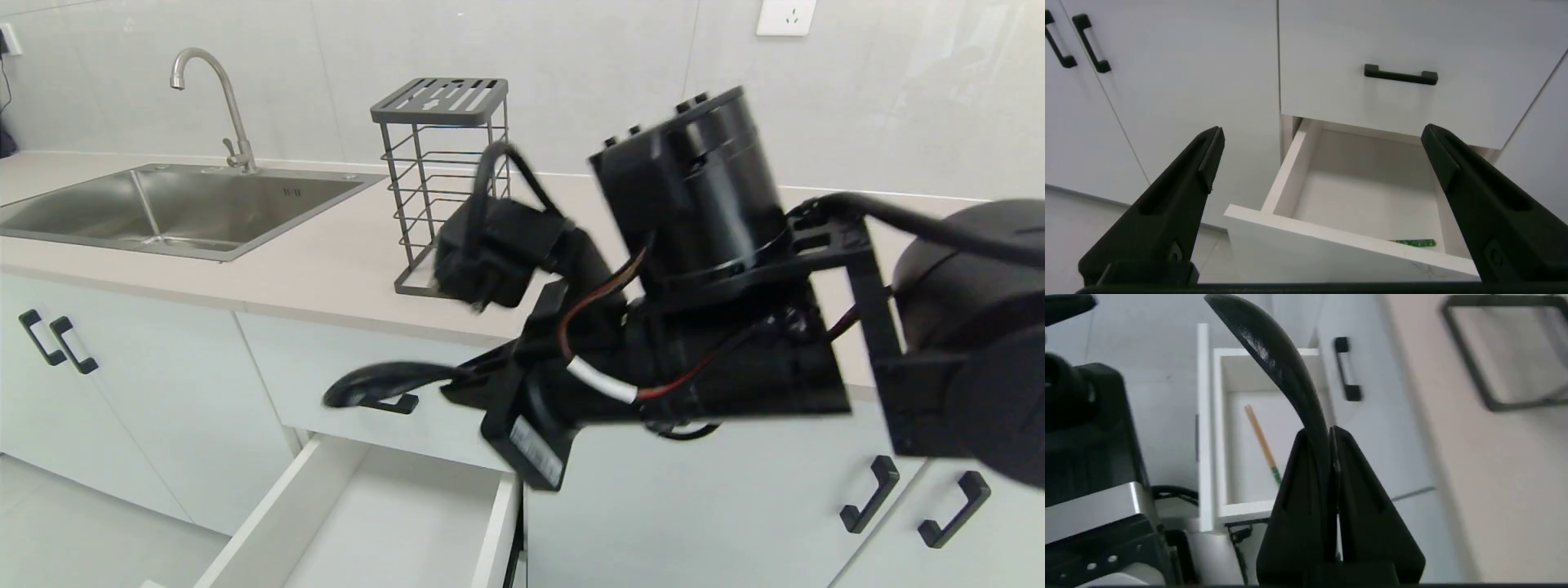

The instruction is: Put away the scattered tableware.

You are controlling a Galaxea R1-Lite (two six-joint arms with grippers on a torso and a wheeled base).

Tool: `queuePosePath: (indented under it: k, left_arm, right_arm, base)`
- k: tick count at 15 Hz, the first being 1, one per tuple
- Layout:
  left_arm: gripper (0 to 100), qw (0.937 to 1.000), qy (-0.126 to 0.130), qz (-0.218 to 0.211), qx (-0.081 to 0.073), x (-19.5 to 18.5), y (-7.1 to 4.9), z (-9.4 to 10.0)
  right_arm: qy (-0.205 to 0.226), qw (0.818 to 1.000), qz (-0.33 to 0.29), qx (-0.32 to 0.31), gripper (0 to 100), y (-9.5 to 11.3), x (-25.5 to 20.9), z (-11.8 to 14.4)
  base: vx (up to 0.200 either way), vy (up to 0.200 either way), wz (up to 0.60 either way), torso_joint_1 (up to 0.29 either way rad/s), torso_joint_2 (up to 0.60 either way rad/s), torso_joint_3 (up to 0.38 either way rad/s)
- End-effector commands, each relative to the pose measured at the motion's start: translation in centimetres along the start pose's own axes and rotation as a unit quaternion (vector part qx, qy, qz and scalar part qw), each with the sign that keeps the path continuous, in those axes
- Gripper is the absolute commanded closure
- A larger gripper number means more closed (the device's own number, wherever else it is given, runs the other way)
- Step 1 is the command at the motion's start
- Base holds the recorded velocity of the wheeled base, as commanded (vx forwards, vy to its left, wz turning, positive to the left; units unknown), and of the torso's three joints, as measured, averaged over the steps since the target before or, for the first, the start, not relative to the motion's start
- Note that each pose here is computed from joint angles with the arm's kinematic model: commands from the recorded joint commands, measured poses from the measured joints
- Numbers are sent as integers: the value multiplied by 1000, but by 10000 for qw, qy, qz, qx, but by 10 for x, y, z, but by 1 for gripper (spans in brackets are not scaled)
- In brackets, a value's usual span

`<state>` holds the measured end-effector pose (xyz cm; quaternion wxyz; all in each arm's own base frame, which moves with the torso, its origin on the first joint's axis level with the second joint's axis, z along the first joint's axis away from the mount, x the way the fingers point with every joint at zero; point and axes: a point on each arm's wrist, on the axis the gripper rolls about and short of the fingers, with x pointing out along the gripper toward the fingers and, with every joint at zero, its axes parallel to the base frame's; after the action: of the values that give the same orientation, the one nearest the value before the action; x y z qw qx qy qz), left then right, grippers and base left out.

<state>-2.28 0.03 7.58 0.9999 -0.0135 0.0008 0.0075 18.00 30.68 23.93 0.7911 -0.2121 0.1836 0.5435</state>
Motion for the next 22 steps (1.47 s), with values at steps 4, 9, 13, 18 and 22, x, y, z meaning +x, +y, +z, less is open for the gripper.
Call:
queuePosePath:
  k: [4,9,13,18,22]
  left_arm:
    - [0,10000,7,2,-3,0,0,0]
    - [0,10000,7,2,-3,0,0,0]
    - [0,10000,7,2,-3,0,0,0]
    - [0,10000,7,2,-3,0,0,0]
    - [0,10000,7,2,-3,0,0,0]
  right_arm:
    - [646,9966,376,-343,100,70,94,-16]
    - [366,9985,-73,-403,100,82,153,-31]
    - [551,9976,-232,-359,100,84,175,-50]
    - [837,9961,-253,-84,100,89,212,-87]
    - [1052,9937,-316,223,100,85,229,-110]
  base:
    - [0,0,0,0,0,0]
    - [0,0,0,0,0,0]
    - [0,0,0,0,0,0]
    - [0,0,0,0,0,0]
    - [0,0,0,0,0,0]
